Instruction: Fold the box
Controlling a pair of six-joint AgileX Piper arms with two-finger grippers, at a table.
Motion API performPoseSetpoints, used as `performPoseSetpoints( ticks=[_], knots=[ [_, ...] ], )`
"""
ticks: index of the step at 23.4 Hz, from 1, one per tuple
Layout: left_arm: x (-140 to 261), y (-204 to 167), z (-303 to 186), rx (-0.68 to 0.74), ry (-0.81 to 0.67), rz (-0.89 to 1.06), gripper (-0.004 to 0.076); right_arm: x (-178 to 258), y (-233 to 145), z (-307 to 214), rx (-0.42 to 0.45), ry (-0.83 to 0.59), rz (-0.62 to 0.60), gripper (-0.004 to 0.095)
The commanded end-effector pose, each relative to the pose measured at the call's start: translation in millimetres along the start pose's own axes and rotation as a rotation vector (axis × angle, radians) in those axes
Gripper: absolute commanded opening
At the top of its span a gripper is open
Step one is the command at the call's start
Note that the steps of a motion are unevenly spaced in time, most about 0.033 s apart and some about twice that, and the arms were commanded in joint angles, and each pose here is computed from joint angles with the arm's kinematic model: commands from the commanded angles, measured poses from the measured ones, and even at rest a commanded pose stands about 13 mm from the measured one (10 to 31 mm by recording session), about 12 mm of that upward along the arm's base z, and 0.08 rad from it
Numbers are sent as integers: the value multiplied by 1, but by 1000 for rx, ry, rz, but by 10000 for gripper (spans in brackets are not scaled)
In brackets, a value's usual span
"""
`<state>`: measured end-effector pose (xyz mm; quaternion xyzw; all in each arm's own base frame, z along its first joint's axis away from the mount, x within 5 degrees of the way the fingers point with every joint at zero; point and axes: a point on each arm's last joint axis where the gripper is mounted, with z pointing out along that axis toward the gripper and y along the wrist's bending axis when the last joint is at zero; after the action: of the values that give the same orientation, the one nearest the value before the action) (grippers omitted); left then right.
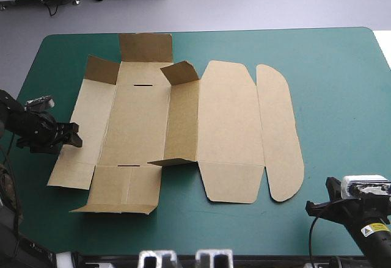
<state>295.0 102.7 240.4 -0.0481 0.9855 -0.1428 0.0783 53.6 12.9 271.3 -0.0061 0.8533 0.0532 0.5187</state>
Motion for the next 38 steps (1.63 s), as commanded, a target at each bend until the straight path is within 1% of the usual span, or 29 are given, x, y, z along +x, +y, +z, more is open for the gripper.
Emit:
performPoseSetpoints(
  ticks=[1,4,6,7,8,10,13,14,16,18,20,23,30,32,36,37,38],
  knots=[
    [-6,-10,-9,62,-72,3,516,-13,0,-3,9,-83,2,-20],
    [-10,-10,-3,102,-77,-13,502,-13,0,-3,9,-83,2,-19],
    [-13,-12,2,153,-76,-29,484,-13,0,-3,9,-83,2,-20],
    [-14,-15,5,192,-72,-38,466,-13,0,-3,9,-83,2,-20],
    [-14,-16,5,205,-68,-41,459,-13,0,-3,9,-83,2,-20],
    [-16,-18,11,217,-46,-36,409,-13,0,-3,9,-83,2,-20],
    [-15,-19,14,245,-19,-41,251,-13,0,-3,9,-83,2,-20],
    [-14,-21,14,262,-6,-43,183,-13,0,-3,9,-83,2,-20],
    [-12,-26,13,318,7,-1,88,-13,0,-3,9,-83,2,-20],
    [-15,-30,11,370,-19,-1,37,-13,0,-3,9,-83,2,-20],
    [-19,-36,8,437,-63,-16,27,-13,0,-3,9,-83,2,-20],
    [-23,-41,6,494,-102,-14,24,-13,0,-3,9,-83,2,-20],
    [-28,-60,6,494,-99,72,9,-13,0,-3,9,-83,2,-20],
    [-38,-76,-3,444,-105,169,-9,-13,0,-3,9,-83,2,-19],
    [-52,-116,-19,322,-113,390,-10,-13,0,-3,9,-83,2,-20],
    [-57,-143,-30,229,-127,537,-10,-13,0,-3,9,-83,2,-20],
    [-60,-153,-38,174,-142,602,-10,-13,0,-3,9,-83,2,-20]
  ],
)
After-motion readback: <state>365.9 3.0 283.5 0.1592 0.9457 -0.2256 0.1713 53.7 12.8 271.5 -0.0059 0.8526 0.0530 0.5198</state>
